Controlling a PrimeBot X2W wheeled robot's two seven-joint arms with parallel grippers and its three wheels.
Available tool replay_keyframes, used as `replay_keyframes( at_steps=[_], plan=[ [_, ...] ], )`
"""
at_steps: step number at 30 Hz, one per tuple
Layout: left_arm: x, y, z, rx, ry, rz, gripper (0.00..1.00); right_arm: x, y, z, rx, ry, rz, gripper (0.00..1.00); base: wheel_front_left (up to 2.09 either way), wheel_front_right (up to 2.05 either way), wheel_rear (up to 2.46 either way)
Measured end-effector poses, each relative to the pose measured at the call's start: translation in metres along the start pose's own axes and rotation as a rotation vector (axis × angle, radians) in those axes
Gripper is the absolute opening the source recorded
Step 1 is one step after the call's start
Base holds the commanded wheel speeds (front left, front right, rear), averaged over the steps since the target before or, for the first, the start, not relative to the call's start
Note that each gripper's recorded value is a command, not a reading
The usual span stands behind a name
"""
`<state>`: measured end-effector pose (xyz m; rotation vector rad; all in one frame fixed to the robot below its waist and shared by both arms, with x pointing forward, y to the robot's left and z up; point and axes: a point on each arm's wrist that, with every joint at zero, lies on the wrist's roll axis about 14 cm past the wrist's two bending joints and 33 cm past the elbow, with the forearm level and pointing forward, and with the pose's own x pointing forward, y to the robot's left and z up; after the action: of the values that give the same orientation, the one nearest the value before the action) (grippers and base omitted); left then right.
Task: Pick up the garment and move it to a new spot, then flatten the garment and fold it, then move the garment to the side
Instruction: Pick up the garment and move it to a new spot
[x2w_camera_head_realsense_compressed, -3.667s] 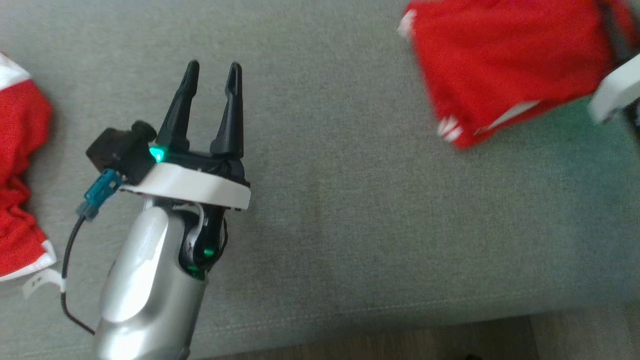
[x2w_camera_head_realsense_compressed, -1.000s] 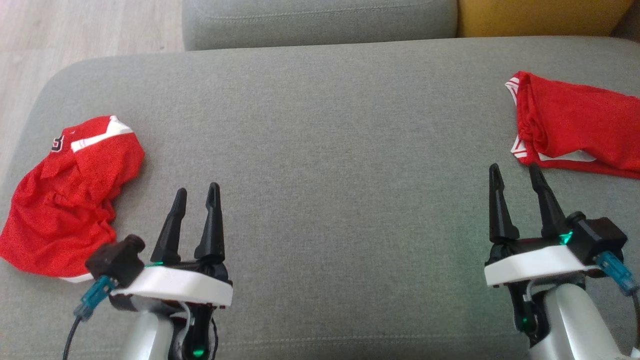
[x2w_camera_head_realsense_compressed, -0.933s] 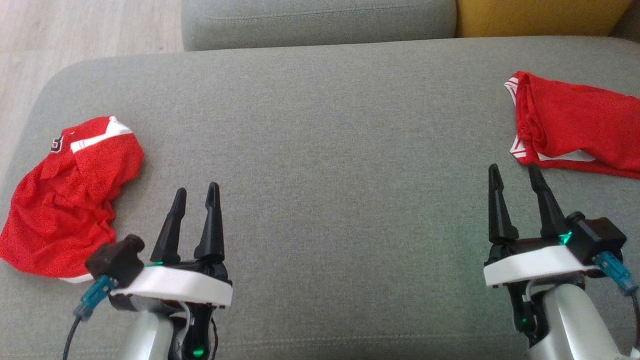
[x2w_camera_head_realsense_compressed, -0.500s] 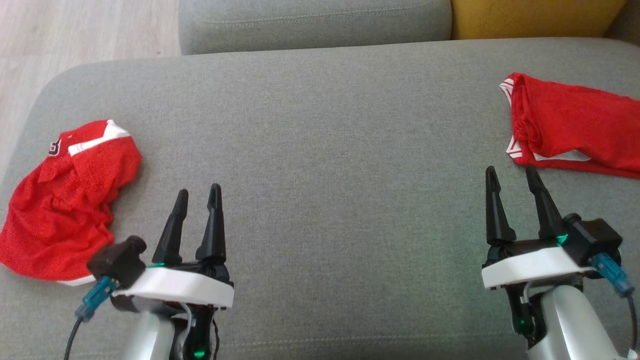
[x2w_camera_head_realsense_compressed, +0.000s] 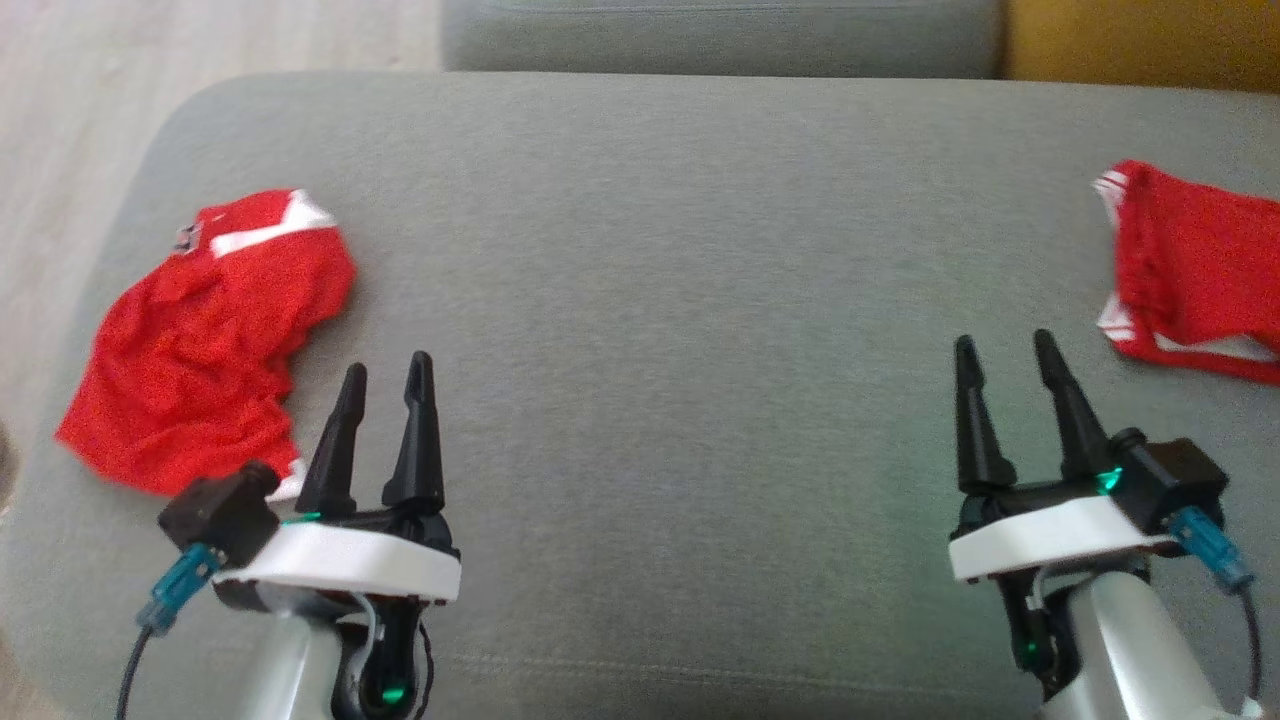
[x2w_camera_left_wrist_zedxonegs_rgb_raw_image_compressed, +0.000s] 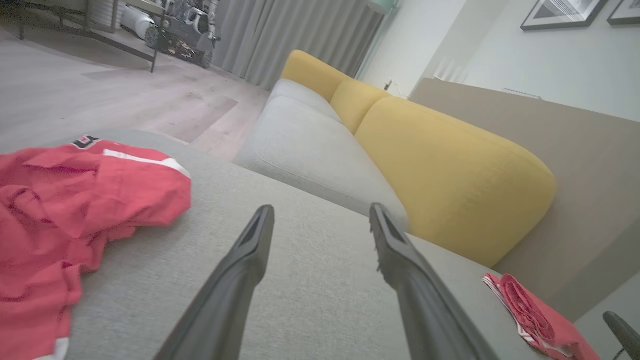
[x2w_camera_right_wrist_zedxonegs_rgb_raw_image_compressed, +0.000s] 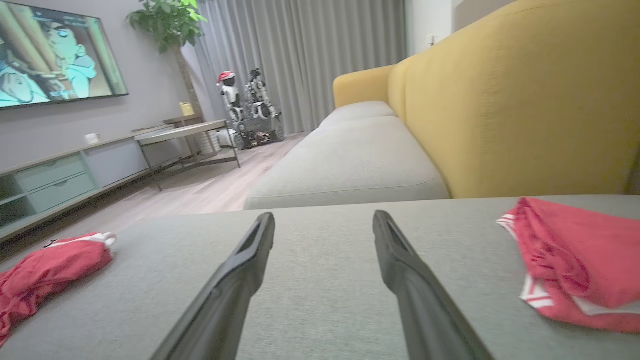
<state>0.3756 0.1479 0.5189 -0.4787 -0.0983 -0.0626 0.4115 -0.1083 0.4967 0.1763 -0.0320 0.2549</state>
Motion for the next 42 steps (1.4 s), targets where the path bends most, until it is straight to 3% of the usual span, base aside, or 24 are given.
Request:
replay_keyframes(
  at_steps=[14,20,29,42],
  plan=[
    [-0.049,0.077,0.058,0.042,-0.161,0.267,1.00,0.030,0.114,-0.031,0.043,0.090,0.333,1.00,0.00,0.00,0.00],
    [-0.071,0.095,0.074,0.034,-0.210,0.347,1.00,0.034,0.144,-0.040,0.060,0.119,0.420,1.00,0.00,0.00,0.00],
    [-0.076,0.105,0.080,0.045,-0.225,0.385,1.00,0.035,0.147,-0.047,0.069,0.138,0.433,1.00,0.00,0.00,0.00],
    [-0.051,0.130,0.062,0.113,-0.145,0.427,1.00,0.053,0.109,-0.051,0.043,0.148,0.357,1.00,0.00,0.00,0.00]
  ],
)
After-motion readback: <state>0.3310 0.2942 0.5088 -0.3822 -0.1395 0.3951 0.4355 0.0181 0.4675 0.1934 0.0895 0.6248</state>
